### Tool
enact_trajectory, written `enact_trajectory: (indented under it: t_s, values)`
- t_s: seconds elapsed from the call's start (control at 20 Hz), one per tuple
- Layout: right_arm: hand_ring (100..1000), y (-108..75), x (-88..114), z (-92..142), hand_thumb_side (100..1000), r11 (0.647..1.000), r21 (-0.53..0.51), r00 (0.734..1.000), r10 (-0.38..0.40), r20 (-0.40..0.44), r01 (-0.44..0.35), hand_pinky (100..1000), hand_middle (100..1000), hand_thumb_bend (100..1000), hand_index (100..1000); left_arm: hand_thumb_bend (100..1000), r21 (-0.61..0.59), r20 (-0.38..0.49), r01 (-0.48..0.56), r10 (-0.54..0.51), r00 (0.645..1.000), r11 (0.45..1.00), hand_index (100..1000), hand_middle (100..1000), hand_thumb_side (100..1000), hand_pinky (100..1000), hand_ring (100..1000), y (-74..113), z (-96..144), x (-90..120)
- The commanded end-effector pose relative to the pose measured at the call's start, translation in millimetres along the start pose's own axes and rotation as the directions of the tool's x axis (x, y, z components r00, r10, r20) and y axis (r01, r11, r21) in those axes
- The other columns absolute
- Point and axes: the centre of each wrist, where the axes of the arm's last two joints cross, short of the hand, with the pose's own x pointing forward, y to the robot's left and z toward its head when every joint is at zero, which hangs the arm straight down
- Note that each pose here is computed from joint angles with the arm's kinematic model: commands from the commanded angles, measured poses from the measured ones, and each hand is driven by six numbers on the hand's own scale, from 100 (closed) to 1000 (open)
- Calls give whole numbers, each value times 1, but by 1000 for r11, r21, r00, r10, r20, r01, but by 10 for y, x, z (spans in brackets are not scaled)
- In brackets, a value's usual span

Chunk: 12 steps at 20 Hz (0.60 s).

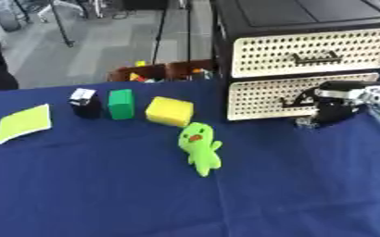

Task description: Pick up objects from table and place into drawer.

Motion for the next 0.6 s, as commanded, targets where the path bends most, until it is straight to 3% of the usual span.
enact_trajectory:
  t_s: [0.05,0.6]
  values:
    - [223,-94,-37,73,719,1000,-8,1000,12,-10,-13,100,100,311,878,171,2,34,3,-3,999,1000,834,671,901,557,657,25,-88,54]
    - [235,-43,15,225,733,996,44,997,77,-1,-77,100,100,296,860,174,1,37,4,-4,999,1000,834,671,899,558,656,25,-96,56]
